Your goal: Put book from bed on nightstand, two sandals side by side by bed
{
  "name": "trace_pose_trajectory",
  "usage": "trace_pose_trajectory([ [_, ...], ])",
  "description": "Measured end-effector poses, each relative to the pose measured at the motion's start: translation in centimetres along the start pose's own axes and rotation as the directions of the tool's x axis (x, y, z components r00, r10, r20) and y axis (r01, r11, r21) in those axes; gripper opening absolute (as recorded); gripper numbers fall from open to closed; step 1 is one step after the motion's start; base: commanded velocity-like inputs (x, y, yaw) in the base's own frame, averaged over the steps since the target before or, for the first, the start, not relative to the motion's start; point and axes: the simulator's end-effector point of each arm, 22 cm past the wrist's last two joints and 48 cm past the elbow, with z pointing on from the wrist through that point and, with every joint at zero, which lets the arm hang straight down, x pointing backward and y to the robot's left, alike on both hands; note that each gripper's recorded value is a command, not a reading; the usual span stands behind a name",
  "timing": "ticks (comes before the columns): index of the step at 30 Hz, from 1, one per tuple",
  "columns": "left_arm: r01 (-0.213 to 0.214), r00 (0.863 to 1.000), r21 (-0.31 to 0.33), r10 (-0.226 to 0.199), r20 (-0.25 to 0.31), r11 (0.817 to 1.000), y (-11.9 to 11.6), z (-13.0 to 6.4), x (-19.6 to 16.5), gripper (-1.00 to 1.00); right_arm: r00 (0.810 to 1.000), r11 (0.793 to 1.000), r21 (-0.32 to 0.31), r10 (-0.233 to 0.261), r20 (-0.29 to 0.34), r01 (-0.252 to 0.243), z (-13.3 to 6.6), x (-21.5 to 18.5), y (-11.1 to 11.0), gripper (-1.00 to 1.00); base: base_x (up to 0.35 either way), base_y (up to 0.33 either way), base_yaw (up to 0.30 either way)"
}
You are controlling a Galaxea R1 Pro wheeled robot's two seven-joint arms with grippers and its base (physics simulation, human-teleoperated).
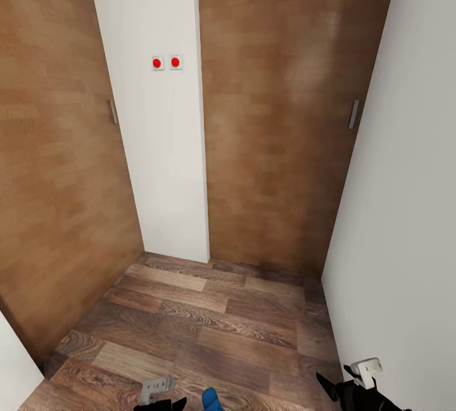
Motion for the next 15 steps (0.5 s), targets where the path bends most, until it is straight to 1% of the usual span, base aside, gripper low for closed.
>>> trace_pose_trajectory([
  [15, 0.0, 1.0, 0.0, 0.0, 0.0, 1.0, 1.2, 2.0, 2.3, 1.0, 1.0, 1.0, 0.0, 0.0, 0.0, 0.0, 1.3, 3.0, -0.5, 1.0, 0.0, 0.0, 0.0],
])
